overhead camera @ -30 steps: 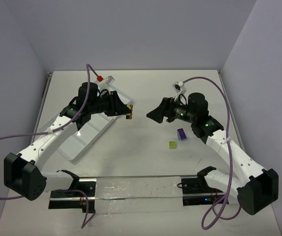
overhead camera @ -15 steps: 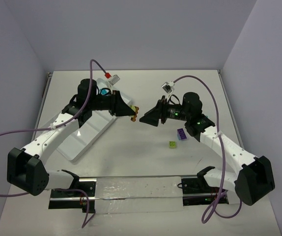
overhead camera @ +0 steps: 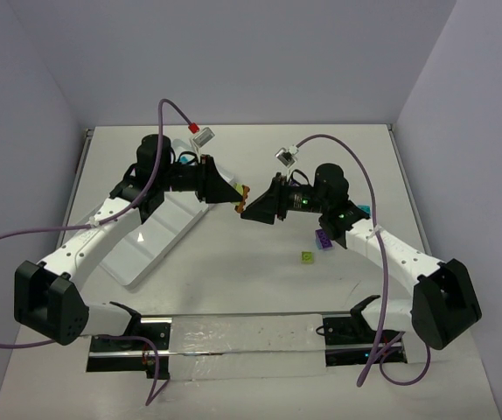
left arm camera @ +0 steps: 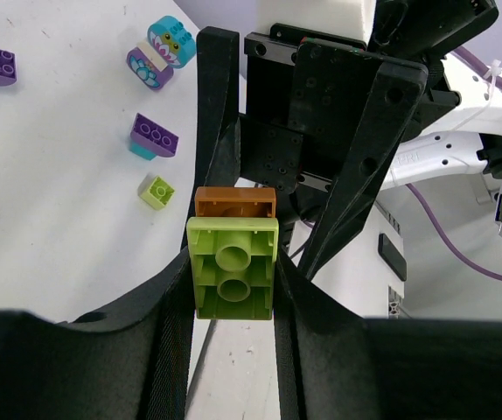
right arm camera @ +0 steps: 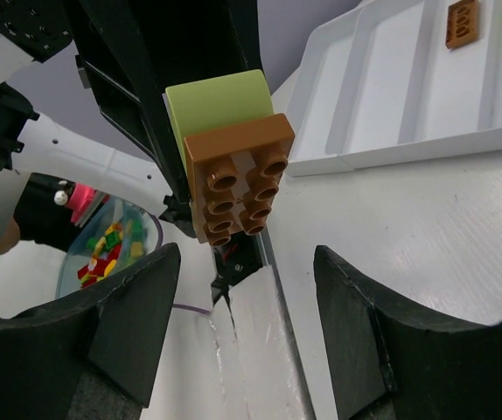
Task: Sort the legos into containers by color
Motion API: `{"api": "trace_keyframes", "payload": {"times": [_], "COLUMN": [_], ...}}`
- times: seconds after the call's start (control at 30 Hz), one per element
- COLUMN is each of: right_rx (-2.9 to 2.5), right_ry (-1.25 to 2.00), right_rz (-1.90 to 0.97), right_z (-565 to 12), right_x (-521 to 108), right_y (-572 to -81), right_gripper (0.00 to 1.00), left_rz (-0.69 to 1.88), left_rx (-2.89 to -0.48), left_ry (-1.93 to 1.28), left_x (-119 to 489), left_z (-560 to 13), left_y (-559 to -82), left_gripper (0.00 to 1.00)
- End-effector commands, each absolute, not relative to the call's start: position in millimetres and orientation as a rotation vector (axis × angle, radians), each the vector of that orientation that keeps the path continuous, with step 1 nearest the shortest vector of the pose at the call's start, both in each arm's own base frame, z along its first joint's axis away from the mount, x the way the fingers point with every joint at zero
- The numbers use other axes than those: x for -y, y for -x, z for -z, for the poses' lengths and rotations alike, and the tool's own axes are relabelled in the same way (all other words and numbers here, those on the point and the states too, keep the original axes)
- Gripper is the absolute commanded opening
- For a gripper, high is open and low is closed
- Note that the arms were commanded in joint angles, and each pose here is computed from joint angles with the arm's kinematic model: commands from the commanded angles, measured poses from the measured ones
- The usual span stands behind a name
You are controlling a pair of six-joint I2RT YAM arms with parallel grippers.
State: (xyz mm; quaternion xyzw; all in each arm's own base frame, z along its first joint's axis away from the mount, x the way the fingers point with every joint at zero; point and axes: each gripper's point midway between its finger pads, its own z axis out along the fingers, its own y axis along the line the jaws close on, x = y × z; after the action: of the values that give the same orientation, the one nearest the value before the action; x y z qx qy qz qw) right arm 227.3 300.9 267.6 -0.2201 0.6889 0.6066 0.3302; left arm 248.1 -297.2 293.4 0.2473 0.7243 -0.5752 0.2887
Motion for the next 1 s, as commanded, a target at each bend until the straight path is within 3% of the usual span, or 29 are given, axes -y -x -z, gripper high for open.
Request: {"api": "trace_keyframes", "payload": {"times": [0.0, 0.4, 0.57, 0.83, 0.97], "right_rx": [-1.690, -1.638, -1.612, -1.627, -1.664], "right_ry": [0.639, 0.696, 0.710, 0.701, 0.664], "right_rz": [-1.598, -1.706, -1.748, -1.744, -1.714], "right_z": [-291, -299, -305, -301, -289], "right_x": [-308, -315, -315, -315, -312], "right_y": [-227, -220, -216, -216, -219], "right_gripper": [0.69, 0.63, 0.55, 0.01, 0.00], "left_rz": [1.530, 1.532, 1.555, 1.552, 1.530], "left_rx": [-1.823, -1.796, -1.773, -1.773, -1.771], "left_ry": [-0.725, -0.759, -0.773, -0.778, -0.783], "left_x": [299, 300, 301, 300, 298], "left_z": [-316, -322, -324, -325, -327], "left_y": [-251, -249, -247, -246, -246], "left_gripper": [0.00, 0.00, 0.00, 0.00, 0.00]}}
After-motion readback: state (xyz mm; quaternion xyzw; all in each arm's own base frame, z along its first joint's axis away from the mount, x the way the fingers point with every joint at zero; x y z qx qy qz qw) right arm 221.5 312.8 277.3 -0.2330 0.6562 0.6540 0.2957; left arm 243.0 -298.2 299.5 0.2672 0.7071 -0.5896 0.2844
